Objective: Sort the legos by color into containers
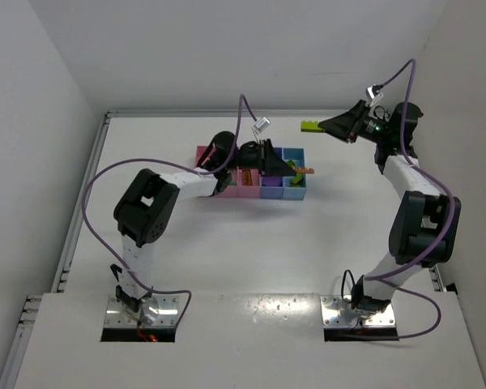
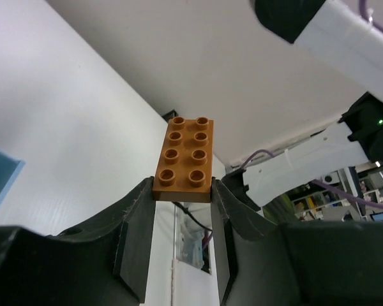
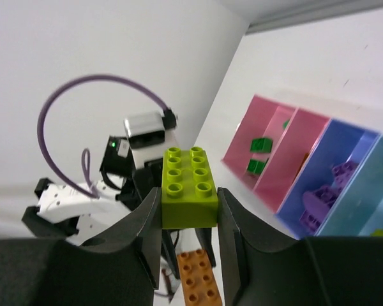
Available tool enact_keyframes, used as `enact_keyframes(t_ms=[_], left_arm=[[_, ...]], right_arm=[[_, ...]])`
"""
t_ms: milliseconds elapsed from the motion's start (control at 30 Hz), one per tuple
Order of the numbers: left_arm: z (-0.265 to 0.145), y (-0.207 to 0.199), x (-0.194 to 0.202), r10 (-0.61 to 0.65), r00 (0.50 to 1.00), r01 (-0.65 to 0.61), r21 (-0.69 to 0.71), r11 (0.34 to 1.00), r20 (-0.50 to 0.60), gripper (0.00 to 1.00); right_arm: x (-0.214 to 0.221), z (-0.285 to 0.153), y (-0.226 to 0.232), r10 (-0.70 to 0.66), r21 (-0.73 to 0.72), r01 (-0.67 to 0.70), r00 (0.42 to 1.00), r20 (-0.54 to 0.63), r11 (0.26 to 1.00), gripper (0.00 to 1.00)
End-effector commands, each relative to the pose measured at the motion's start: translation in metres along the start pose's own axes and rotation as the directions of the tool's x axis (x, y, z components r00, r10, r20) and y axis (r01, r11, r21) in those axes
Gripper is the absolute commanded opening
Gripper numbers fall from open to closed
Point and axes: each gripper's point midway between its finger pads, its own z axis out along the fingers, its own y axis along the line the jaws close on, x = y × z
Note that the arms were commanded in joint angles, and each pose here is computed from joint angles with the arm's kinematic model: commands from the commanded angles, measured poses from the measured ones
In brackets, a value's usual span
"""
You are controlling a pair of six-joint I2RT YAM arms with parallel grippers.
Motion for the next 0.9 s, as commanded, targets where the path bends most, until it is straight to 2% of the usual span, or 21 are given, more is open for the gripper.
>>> enact_keyframes(t_ms=[0, 67, 100, 167, 200, 233, 267, 300, 400, 433, 500, 567, 800, 867], left_arm=[[-0.006, -0.026, -0.005, 0.104, 0.994, -0.104, 0.034, 0.994, -0.013, 0.04], [-0.014, -0.030, -0.018, 0.138, 0.990, -0.139, 0.016, 0.990, 0.029, 0.04], [-0.020, -0.023, -0.021, 0.120, 0.992, -0.119, -0.033, 0.992, 0.028, 0.04], [-0.037, -0.003, -0.047, 0.221, 0.972, -0.206, -0.171, 0.964, 0.076, 0.04], [-0.049, 0.005, -0.049, 0.200, 0.978, -0.179, -0.258, 0.949, 0.057, 0.04], [-0.060, 0.011, -0.068, 0.301, 0.952, -0.270, -0.329, 0.905, 0.046, 0.04], [-0.073, 0.027, -0.081, 0.317, 0.947, -0.261, -0.444, 0.857, 0.056, 0.04], [-0.085, 0.040, -0.075, 0.279, 0.960, -0.228, -0.515, 0.827, 0.024, 0.04], [-0.120, 0.063, -0.092, 0.337, 0.942, -0.237, -0.699, 0.675, 0.006, 0.04], [-0.130, 0.074, -0.083, 0.305, 0.952, -0.217, -0.742, 0.634, -0.018, 0.04], [-0.143, 0.088, -0.082, 0.308, 0.951, -0.218, -0.796, 0.564, -0.042, 0.04], [-0.150, 0.096, -0.081, 0.296, 0.954, -0.209, -0.826, 0.524, -0.054, 0.04], [-0.151, 0.126, -0.071, 0.235, 0.969, -0.186, -0.846, 0.499, -0.075, 0.04], [-0.149, 0.138, -0.067, 0.211, 0.974, -0.179, -0.851, 0.493, -0.083, 0.12]], right_arm=[[-0.026, 0.002, 0.015, -0.100, -0.017, 0.102, 0.993, 0.063, 0.995, 0.00], [-0.025, 0.001, 0.016, -0.100, -0.022, 0.102, 0.993, 0.055, 0.995, 0.00], [-0.025, -0.002, 0.014, -0.108, -0.018, 0.109, 0.993, 0.053, 0.994, 0.00], [-0.017, -0.007, 0.001, -0.093, 0.013, 0.092, 0.995, 0.043, 0.996, 0.00], [-0.015, -0.011, -0.003, -0.092, 0.028, 0.091, 0.995, 0.043, 0.995, 0.00], [-0.012, -0.013, -0.005, -0.097, 0.051, 0.095, 0.994, 0.044, 0.994, 0.00], [-0.009, -0.014, -0.011, -0.150, 0.077, 0.147, 0.988, 0.034, 0.986, 0.00], [-0.002, -0.017, -0.023, -0.096, 0.134, 0.091, 0.995, 0.027, 0.987, 0.00], [0.002, -0.024, -0.034, -0.147, 0.231, 0.141, 0.989, 0.008, 0.963, 0.00], [0.004, -0.026, -0.041, -0.150, 0.261, 0.144, 0.989, 0.001, 0.955, 0.00], [0.007, -0.027, -0.047, -0.182, 0.311, 0.178, 0.983, -0.017, 0.934, 0.00], [0.007, -0.027, -0.050, -0.185, 0.346, 0.178, 0.983, -0.013, 0.921, 0.00], [0.011, -0.027, -0.054, -0.198, 0.368, 0.198, 0.979, -0.037, 0.908, 0.00], [0.012, -0.027, -0.058, -0.198, 0.370, 0.200, 0.979, -0.043, 0.907, 0.00]])
